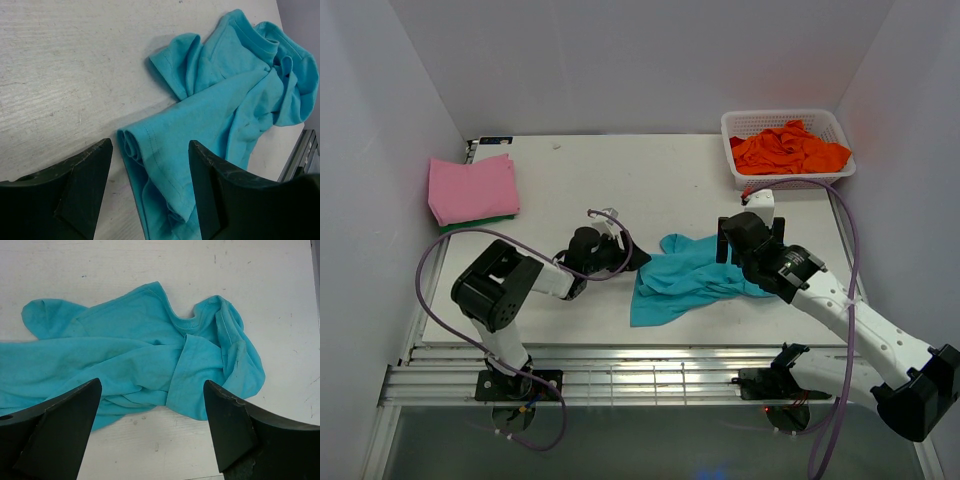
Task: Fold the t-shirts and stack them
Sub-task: Move the tshirt to the center of the board
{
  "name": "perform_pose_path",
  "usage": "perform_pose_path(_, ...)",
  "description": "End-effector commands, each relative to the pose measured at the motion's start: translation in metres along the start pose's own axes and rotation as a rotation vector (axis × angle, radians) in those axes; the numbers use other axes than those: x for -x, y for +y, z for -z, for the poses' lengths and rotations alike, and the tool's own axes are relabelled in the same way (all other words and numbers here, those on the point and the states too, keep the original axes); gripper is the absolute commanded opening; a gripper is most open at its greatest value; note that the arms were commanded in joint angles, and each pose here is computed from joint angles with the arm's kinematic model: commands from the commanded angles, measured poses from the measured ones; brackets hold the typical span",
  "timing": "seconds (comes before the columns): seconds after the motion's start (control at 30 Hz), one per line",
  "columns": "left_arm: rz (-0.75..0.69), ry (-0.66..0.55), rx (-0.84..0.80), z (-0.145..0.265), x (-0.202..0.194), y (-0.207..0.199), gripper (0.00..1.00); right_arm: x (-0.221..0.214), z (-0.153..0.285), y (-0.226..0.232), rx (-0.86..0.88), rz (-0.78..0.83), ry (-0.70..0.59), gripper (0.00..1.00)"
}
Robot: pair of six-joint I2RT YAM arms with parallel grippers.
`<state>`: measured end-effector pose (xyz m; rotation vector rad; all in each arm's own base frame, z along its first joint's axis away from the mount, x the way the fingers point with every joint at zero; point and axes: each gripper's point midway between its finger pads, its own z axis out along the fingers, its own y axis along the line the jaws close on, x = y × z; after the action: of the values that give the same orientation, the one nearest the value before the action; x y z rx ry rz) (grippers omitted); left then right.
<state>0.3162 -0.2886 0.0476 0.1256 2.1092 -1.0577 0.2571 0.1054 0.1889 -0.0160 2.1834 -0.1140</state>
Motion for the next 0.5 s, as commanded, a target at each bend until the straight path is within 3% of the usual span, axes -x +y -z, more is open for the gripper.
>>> perform_pose_path(0.0, -0.017, -0.046, -0.057, -0.004, 0.016, -0.016, 0.72, 0.002, 0.003, -0.005, -0.010, -0.011, -0.021, 0.88)
perform_pose_path(0.1, -0.024, -0.054, -0.052, -0.006, 0.018, -0.015, 0.70, 0.002, 0.004, -0.006, -0.009, -0.015, -0.026, 0.87)
perform_pose_path(0.2, -0.027, -0.057, -0.051, -0.009, 0.020, -0.014, 0.56, -0.001, 0.003, -0.006, -0.010, -0.012, -0.022, 0.85)
perform_pose_path(0.33, -0.032, -0.064, -0.043, -0.013, 0.023, -0.013, 0.47, -0.008, 0.000, -0.004, 0.000, -0.006, -0.007, 0.82)
perform_pose_path(0.47, -0.041, -0.052, -0.035, -0.021, 0.021, -0.008, 0.45, -0.014, -0.001, -0.003, 0.009, 0.000, 0.002, 0.80)
